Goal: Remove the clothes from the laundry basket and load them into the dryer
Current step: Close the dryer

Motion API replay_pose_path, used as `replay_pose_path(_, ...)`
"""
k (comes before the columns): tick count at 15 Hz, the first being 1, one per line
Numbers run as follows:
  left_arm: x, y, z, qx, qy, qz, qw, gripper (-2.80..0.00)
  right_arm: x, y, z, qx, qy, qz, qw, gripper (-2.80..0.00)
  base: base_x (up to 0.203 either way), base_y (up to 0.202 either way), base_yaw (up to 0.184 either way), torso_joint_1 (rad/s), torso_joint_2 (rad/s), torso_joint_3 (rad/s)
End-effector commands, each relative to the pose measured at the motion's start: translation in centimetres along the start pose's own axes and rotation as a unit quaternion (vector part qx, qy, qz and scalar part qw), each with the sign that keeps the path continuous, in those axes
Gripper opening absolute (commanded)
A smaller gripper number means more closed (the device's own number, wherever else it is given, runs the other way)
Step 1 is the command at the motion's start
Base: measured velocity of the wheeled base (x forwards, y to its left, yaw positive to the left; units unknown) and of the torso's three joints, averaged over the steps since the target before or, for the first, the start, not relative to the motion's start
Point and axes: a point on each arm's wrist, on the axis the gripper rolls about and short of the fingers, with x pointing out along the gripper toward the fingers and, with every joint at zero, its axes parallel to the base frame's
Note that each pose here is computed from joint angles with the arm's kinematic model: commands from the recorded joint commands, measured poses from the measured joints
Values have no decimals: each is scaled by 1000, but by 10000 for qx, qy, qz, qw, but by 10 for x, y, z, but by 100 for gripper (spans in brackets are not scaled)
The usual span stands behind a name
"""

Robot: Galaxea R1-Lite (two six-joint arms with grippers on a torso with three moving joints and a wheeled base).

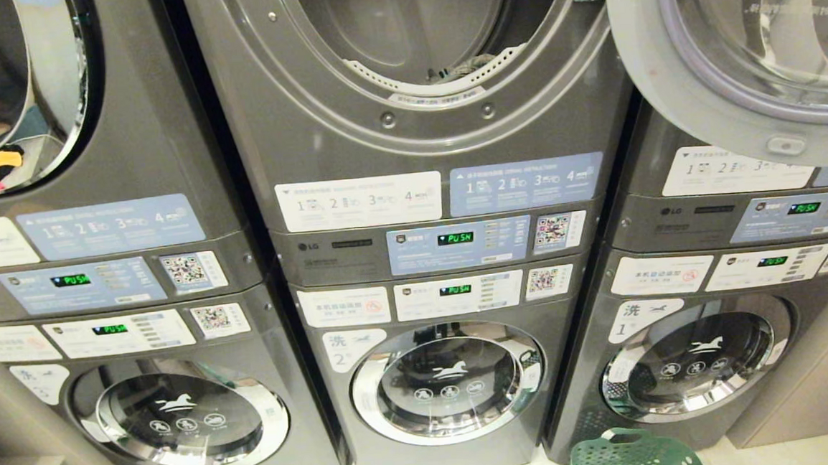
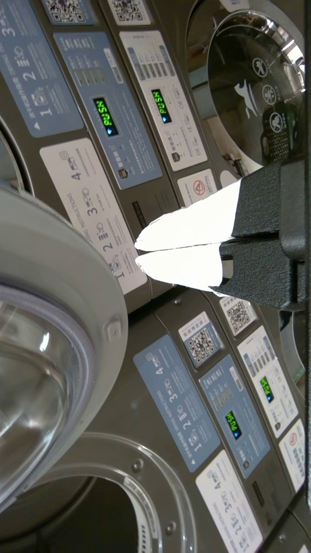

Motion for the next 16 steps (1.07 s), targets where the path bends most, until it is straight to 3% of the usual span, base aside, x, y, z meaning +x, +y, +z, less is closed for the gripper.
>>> replay_pose_path(1, 0, 0, 0, 0, 7, 3, 10000, -280, 2, -4, 1, 6, 15, 24, 10000, -280, 0, 0, 0, 0, 0, 0)
replay_pose_path(4, 0, 0, 0, 0, 7, 3, 10000, -280, 5, -18, 12, -148, -163, -129, 9997, -280, 0, 0, 0, 0, 0, 0)
replay_pose_path(10, 0, 0, 0, 0, 0, 3, 10000, -280, 11, -103, 57, -830, -579, -571, 9932, -280, 0, 0, 0, 0, 0, 0)
replay_pose_path(16, 0, 0, 0, 0, 7, 3, 10000, -280, 38, -123, 94, -1128, -772, -61, 9906, -280, 0, 0, 0, 0, 0, 0)
